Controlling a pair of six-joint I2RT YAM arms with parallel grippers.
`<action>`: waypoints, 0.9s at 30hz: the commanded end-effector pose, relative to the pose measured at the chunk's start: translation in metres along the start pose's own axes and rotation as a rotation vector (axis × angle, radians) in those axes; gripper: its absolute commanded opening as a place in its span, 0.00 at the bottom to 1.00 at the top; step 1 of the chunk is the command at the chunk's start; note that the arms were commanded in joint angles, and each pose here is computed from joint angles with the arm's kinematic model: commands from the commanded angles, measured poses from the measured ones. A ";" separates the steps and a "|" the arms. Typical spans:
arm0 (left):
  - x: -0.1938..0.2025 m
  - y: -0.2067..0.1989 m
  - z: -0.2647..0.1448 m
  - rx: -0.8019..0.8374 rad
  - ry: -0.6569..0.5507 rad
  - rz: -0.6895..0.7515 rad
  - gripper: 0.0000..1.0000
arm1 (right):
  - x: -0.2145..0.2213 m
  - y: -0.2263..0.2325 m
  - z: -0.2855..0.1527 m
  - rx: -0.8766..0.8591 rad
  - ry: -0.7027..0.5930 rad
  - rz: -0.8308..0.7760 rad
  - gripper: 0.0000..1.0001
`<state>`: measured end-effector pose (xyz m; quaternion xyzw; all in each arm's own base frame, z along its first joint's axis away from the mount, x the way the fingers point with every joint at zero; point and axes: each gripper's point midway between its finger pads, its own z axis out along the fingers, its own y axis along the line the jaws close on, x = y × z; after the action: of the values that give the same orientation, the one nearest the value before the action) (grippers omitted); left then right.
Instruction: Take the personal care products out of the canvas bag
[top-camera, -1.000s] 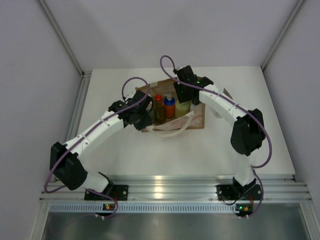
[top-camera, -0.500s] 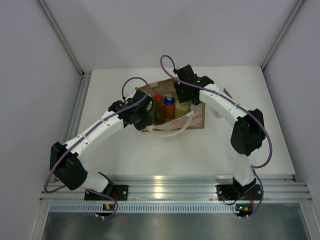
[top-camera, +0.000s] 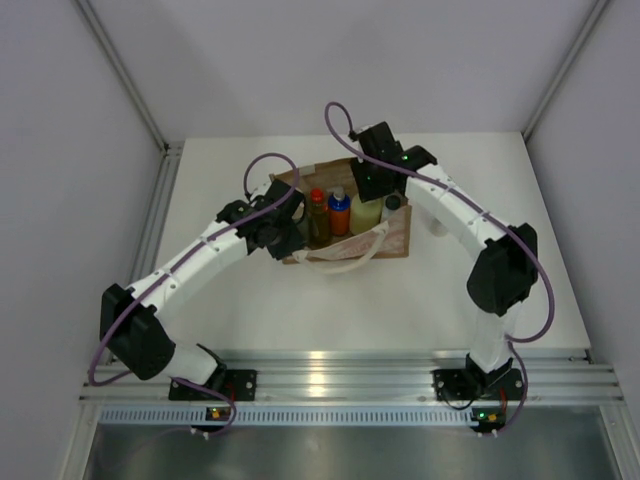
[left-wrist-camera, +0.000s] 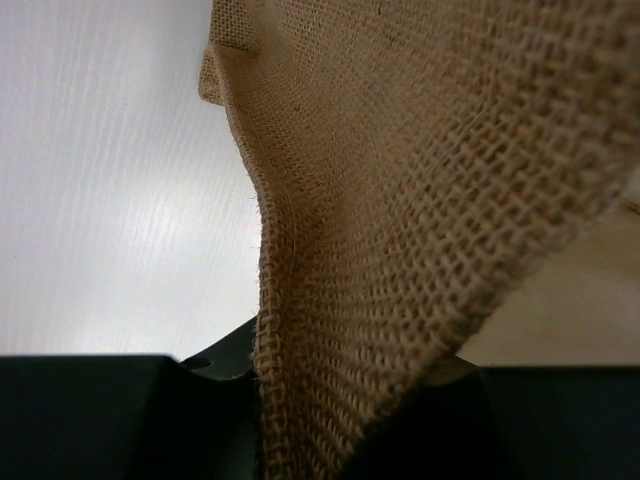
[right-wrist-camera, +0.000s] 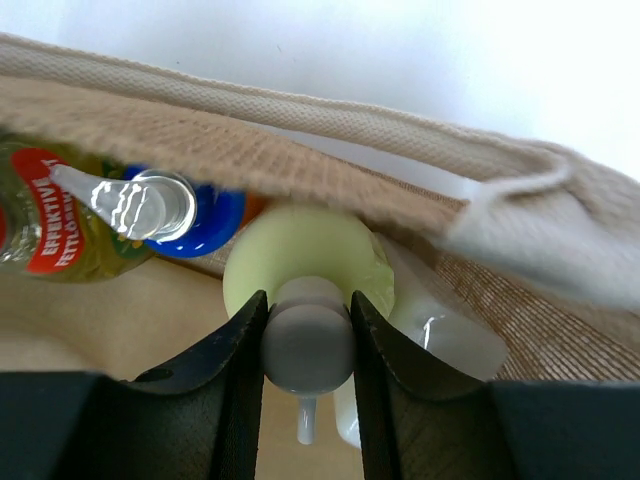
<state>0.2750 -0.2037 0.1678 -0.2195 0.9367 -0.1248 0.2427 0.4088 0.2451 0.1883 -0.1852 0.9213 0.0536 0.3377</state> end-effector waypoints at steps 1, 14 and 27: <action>-0.008 -0.002 -0.005 -0.008 -0.019 0.011 0.32 | -0.071 -0.015 -0.082 0.005 -0.267 0.038 0.00; -0.008 -0.004 -0.003 -0.011 -0.016 0.013 0.31 | -0.089 -0.019 -0.122 -0.001 -0.296 0.028 0.00; -0.009 -0.005 -0.001 -0.015 -0.016 0.011 0.31 | -0.101 -0.030 -0.178 0.030 -0.337 0.006 0.00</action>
<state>0.2787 -0.2056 0.1686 -0.2196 0.9374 -0.1207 0.2417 0.3916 0.2325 0.3120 -0.1879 0.8947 0.0731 0.3986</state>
